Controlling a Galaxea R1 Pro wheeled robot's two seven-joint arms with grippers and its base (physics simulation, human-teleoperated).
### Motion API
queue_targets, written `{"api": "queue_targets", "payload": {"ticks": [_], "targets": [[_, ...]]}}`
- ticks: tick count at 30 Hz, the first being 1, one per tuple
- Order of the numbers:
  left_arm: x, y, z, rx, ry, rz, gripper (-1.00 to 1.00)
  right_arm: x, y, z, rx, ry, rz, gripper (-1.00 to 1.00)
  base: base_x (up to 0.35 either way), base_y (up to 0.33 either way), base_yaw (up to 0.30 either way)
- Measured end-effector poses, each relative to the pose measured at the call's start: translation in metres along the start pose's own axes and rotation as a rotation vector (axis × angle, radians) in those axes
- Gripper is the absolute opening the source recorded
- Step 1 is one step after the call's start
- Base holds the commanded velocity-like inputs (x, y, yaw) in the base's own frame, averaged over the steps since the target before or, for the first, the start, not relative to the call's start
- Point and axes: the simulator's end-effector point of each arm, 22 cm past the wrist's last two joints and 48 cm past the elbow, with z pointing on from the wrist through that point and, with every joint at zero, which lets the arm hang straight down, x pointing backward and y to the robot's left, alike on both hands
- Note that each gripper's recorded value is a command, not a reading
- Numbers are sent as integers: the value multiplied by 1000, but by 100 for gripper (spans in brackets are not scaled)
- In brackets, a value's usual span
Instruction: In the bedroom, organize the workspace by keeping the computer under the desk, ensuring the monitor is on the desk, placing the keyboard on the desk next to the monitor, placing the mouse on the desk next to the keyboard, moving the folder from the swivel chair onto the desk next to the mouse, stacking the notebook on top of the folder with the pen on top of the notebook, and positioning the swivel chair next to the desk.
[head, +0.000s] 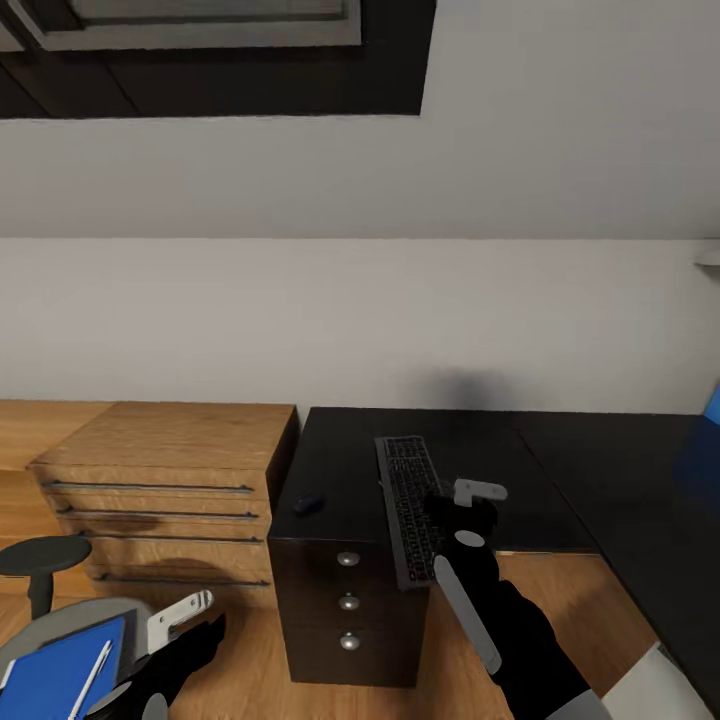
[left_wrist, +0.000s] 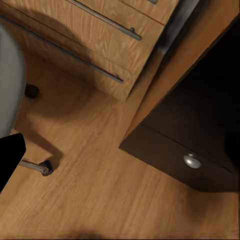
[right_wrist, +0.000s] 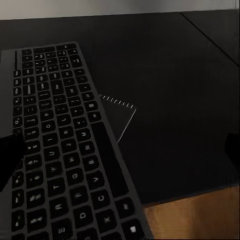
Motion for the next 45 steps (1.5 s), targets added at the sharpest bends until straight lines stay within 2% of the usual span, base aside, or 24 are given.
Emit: {"api": "queue_targets", "payload": {"ticks": [14, 20, 25, 34, 35, 41, 43, 45], "targets": [[0, 0, 0, 0, -1, 0, 100, 0, 0, 0, -1, 1, -1, 100, -317, 0, -38], [-1, 0, -1, 2, -4, -2, 100, 10, -16, 8, 22, 10, -21, 100, -41, 0, 0], [-4, -1, -2, 4, -9, -4, 100, 14, -20, 11, 12, 28, 16, 100, -8, 0, 0], [1, -3, 3, 11, -12, -1, 100, 32, -36, 25, -44, 71, 189, 100, -1, 0, 0], [2, -6, 4, 17, -13, 3, 100, 36, -38, 27, -67, 80, 234, 100, 0, 0, 0], [11, -19, 9, 46, -13, 25, 100, 56, -30, 32, -188, 120, 369, 100, 0, 0, 0], [14, -22, 11, 53, -13, 30, 100, 65, -23, 30, -262, 136, 424, 100, 0, 0, 0], [17, -23, 13, 55, -12, 33, 100, 70, -19, 29, -310, 139, 455, 100, 0, 0, 0]]}}
